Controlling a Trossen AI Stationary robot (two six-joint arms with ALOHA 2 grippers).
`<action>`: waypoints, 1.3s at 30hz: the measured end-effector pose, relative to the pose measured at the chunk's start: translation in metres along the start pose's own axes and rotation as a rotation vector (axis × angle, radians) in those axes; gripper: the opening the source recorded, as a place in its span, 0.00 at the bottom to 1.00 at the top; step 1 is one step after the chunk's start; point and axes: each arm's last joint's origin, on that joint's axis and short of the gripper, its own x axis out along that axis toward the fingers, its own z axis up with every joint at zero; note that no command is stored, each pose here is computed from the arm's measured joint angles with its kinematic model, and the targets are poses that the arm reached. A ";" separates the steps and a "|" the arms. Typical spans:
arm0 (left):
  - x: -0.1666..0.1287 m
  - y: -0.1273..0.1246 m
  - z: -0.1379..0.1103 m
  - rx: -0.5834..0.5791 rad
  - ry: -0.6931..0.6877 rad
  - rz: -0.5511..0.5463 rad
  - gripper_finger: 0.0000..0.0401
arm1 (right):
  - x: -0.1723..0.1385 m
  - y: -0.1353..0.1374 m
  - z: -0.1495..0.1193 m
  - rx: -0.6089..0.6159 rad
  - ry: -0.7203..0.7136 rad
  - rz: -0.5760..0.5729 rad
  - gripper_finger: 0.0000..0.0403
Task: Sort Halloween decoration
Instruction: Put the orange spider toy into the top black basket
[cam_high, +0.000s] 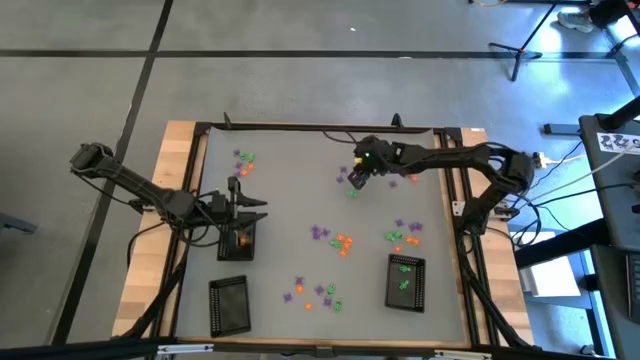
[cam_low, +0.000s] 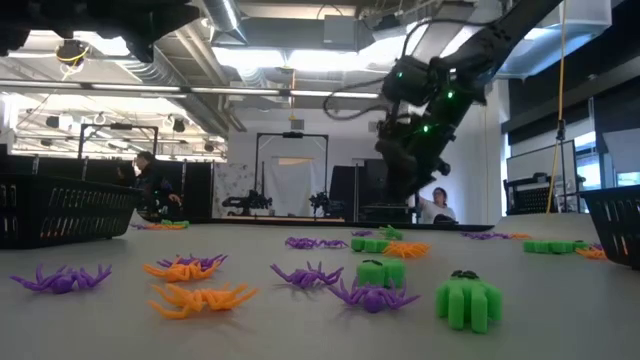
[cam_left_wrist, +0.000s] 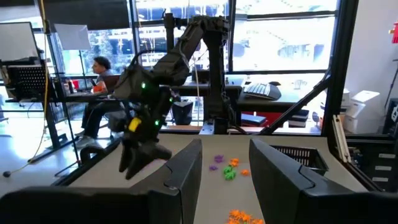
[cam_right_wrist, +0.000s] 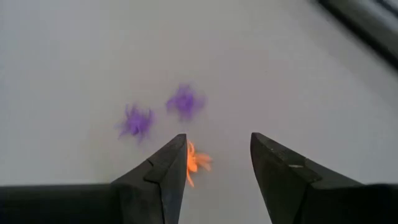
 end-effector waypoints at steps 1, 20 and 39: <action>0.000 0.000 0.000 -0.001 -0.001 0.000 0.31 | 0.005 0.000 -0.002 -0.004 0.018 -0.001 0.43; 0.001 0.001 0.000 0.001 0.004 0.009 0.31 | 0.045 0.005 -0.019 -0.025 0.116 0.013 0.31; 0.001 0.002 -0.001 -0.041 0.011 0.022 0.31 | 0.017 0.016 -0.001 -0.074 -0.002 0.082 0.01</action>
